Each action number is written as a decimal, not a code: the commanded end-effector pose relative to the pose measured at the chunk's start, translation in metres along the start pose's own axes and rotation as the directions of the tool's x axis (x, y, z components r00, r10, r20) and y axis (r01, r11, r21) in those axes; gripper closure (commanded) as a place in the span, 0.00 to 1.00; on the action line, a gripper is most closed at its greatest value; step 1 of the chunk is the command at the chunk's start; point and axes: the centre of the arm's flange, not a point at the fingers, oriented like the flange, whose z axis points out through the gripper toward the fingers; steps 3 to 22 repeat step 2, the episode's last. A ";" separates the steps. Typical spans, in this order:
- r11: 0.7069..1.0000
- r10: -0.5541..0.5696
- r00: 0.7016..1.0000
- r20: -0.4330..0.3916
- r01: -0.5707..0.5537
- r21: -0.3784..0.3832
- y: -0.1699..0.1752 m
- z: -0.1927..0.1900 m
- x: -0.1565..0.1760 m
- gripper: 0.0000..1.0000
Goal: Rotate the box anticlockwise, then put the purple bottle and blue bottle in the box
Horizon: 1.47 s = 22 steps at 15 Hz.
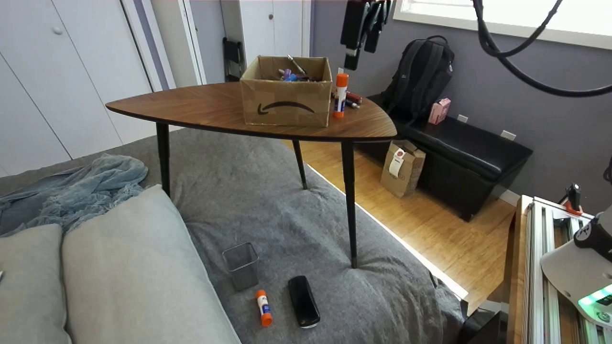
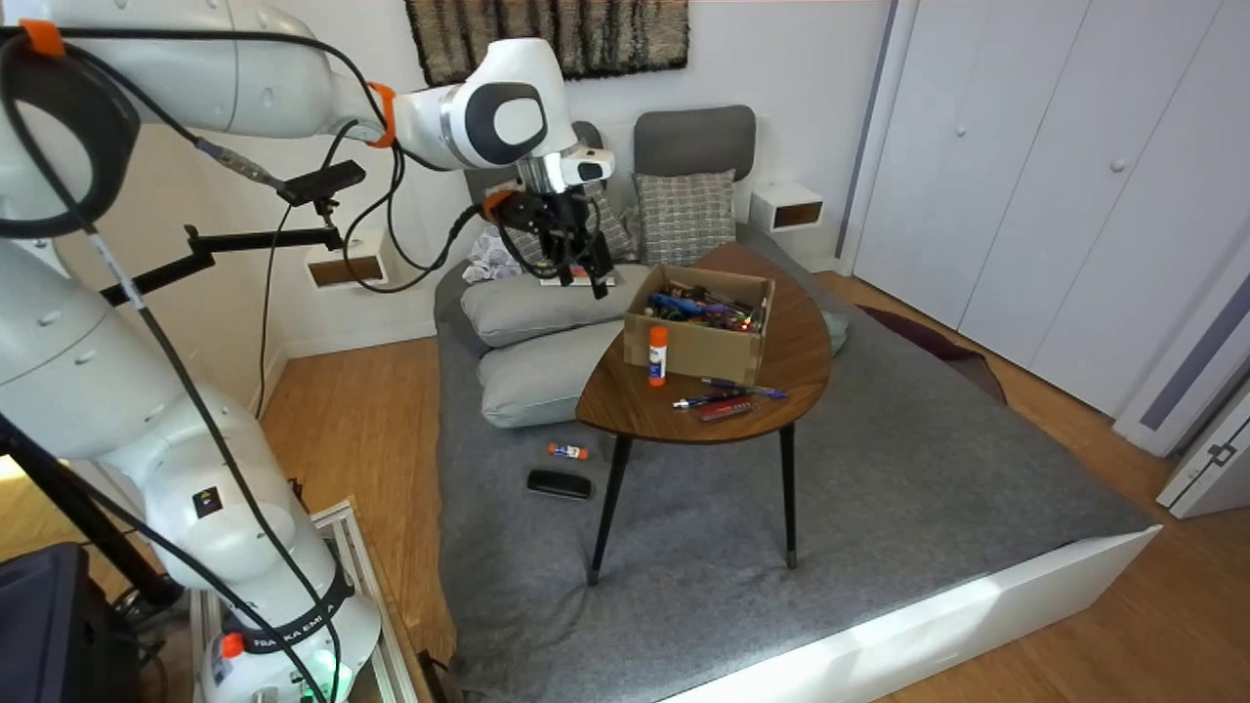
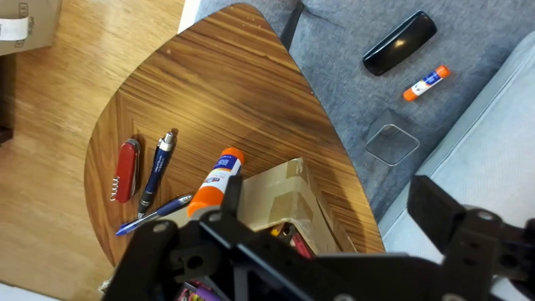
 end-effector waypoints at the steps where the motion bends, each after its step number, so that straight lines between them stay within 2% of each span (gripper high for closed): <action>1: 1.000 0.005 1.000 -0.013 -0.005 0.000 0.004 0.000 -0.008 0.00; 22: 1.000 0.010 1.000 -0.020 -0.010 -0.001 0.006 0.000 -0.015 0.00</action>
